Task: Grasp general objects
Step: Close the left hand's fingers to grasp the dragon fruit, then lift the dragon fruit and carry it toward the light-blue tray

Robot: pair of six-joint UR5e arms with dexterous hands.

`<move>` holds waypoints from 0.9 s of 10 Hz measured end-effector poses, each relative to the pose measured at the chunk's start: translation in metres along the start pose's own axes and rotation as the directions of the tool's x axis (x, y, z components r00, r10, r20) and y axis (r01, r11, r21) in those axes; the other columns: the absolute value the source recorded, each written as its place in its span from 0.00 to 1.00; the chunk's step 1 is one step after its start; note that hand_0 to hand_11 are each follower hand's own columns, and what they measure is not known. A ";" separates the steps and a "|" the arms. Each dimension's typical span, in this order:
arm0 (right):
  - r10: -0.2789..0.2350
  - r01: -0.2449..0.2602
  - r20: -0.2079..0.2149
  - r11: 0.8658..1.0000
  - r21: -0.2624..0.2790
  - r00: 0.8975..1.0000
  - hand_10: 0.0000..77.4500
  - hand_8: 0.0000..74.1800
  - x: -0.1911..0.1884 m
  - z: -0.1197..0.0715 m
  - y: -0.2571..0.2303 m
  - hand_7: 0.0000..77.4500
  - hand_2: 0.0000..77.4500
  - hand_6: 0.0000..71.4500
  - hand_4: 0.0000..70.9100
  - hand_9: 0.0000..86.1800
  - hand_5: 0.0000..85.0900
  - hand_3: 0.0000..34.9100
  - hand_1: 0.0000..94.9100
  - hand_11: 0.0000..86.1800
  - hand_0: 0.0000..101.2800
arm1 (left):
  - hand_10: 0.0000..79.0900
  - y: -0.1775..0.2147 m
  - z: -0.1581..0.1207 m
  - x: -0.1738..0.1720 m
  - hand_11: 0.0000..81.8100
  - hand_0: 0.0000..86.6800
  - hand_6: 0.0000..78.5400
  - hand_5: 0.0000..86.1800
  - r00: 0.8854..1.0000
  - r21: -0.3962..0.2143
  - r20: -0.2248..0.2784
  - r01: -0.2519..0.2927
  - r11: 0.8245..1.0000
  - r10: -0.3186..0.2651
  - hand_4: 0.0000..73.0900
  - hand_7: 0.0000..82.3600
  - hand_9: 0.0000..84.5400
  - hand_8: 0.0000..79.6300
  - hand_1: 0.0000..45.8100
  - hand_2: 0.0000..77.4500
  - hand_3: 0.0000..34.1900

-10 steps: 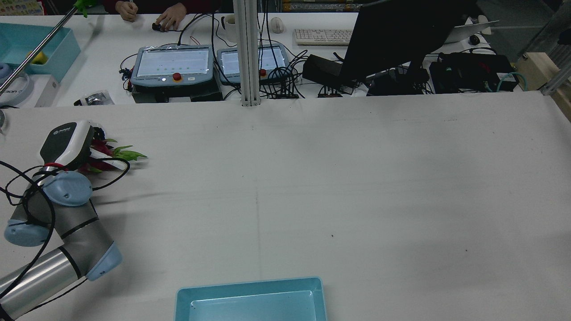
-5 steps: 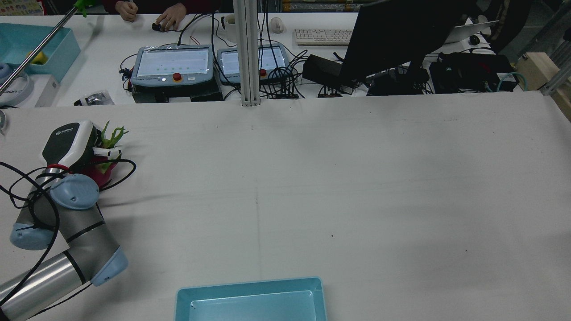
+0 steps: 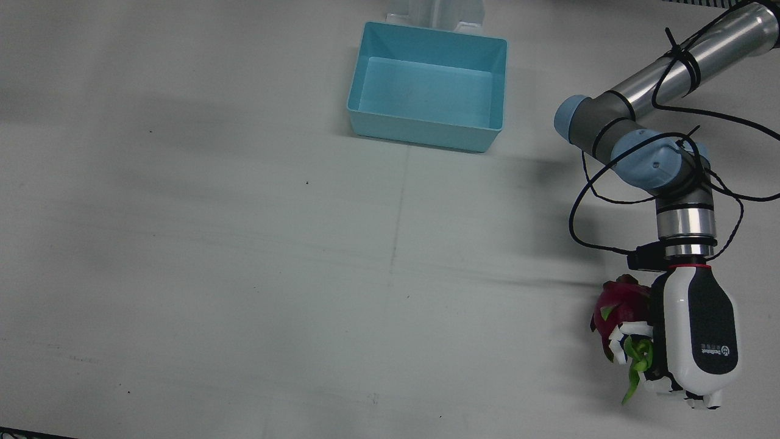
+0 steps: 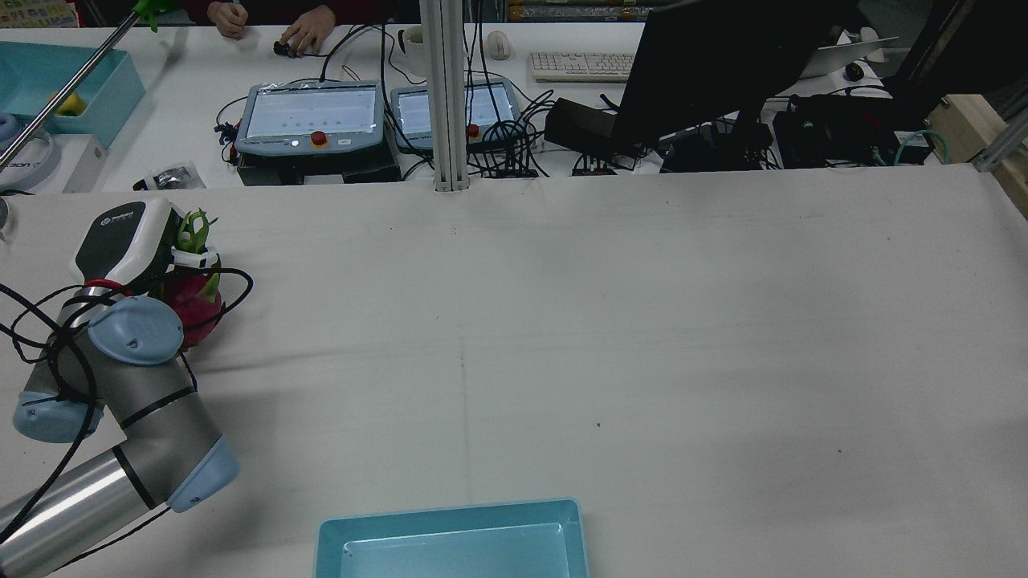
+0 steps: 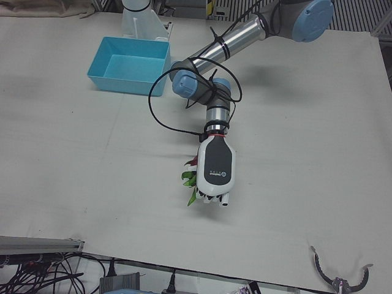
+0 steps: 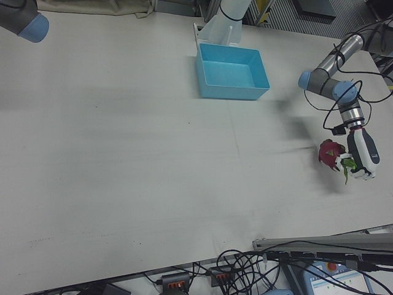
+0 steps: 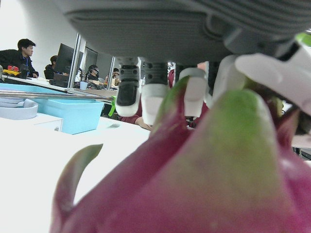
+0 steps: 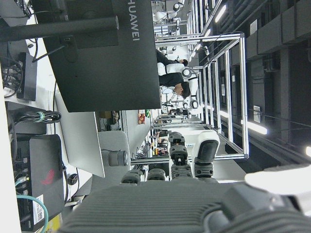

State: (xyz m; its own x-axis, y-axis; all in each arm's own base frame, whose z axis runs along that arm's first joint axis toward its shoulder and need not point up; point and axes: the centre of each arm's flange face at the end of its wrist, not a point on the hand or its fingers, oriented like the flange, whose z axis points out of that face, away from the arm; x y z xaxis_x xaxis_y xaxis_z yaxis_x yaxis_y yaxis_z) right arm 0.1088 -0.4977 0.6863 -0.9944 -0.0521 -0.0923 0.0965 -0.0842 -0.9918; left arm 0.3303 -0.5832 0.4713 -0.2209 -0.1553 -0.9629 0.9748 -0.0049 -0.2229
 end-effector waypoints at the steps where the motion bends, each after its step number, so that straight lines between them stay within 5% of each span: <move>1: 0.000 0.000 0.000 1.000 0.000 1.000 0.00 0.00 0.000 0.000 0.000 0.00 0.02 0.00 0.00 0.02 0.87 0.00 0.06 0.01 0.00 | 0.18 0.000 -0.002 0.006 0.86 0.48 0.92 0.94 1.000 -0.001 0.002 0.000 1.000 0.000 0.96 0.89 0.95 0.91 0.01 0.77 0.00; 3: 0.000 0.000 0.000 1.000 0.000 1.000 0.00 0.00 0.000 0.000 0.000 0.00 0.02 0.00 0.00 0.01 0.87 0.00 0.06 0.01 0.00 | 0.18 -0.001 -0.008 0.017 0.86 0.48 0.90 0.94 1.000 -0.005 0.010 -0.005 1.000 0.005 0.96 0.85 0.85 0.88 0.01 0.78 0.00; 9: -0.001 0.001 0.001 1.000 -0.001 1.000 0.00 0.00 -0.001 0.000 0.000 0.00 0.02 0.00 0.00 0.02 0.87 0.00 0.06 0.01 0.00 | 0.18 0.028 -0.034 0.068 0.86 0.54 0.90 0.92 0.998 -0.060 0.051 -0.036 0.998 0.039 0.96 0.85 0.83 0.88 0.05 0.78 0.00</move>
State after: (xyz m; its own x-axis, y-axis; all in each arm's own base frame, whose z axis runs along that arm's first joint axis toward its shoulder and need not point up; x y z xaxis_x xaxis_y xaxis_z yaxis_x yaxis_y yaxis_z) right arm 0.1094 -0.4975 0.6858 -0.9944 -0.0532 -0.0916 0.0959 -0.0834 -0.9919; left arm 0.3420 -0.5604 0.3944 -0.1805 -0.2057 -0.9618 0.9787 0.0597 -0.1965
